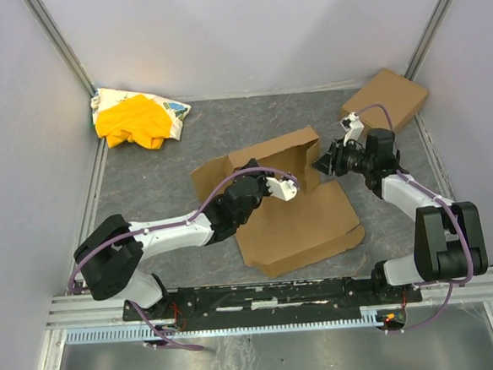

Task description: Fold the paper box

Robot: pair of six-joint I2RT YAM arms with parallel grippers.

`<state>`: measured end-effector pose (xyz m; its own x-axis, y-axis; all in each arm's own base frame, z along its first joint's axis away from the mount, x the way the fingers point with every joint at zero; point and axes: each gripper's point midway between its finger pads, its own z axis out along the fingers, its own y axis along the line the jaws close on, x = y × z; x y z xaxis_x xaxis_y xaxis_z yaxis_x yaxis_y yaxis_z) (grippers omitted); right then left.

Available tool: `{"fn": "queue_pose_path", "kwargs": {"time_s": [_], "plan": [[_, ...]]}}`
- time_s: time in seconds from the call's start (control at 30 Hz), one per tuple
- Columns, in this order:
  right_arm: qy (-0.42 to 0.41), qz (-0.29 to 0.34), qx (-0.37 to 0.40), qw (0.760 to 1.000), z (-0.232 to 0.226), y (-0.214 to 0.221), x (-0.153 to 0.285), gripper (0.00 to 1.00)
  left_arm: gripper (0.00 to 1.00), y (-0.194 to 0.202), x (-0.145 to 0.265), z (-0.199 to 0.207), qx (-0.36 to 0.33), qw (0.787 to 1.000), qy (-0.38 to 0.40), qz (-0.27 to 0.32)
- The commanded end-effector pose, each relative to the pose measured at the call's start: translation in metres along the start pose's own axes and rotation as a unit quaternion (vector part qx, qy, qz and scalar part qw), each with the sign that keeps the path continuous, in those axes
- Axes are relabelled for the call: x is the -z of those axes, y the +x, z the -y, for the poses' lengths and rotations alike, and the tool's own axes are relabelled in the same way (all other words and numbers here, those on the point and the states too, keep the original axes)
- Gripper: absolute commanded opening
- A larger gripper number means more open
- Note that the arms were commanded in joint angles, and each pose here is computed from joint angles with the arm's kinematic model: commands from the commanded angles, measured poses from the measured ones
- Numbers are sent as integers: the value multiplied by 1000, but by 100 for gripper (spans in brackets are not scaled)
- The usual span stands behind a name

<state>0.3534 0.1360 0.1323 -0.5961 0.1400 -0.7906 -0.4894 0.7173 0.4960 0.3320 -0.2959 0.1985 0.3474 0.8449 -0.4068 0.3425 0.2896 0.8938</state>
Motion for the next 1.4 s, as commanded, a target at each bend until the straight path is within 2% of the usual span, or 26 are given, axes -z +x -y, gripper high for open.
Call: {"fn": "queue_pose_path", "kwargs": {"time_s": [0.0,0.17,0.47,0.57,0.6,0.73,0.83,1.2,1.37], "plan": [[3,19,33,999,-6,-5,-9,46,3,-17,5,-11,39,999,-24,28],[25,39,44,998,-6,-10,-15,43,3,-23,7,-18,42,998,-32,32],[62,91,64,992,-4,-23,-15,26,3,-26,8,-18,43,998,-31,37],[62,95,65,991,-2,-23,-19,24,3,-26,8,-17,44,998,-30,39],[60,98,65,991,-2,-24,-20,25,3,-26,7,-16,43,998,-30,39],[56,103,70,991,-1,-25,-23,41,3,-28,8,-18,43,998,-31,41],[68,100,78,990,3,-28,-23,46,3,-28,9,-18,41,998,-32,41],[130,67,116,982,19,-34,-11,47,3,-28,10,-17,39,998,-29,44],[158,67,124,977,27,-38,-6,53,3,-30,11,-18,40,998,-29,48]]}}
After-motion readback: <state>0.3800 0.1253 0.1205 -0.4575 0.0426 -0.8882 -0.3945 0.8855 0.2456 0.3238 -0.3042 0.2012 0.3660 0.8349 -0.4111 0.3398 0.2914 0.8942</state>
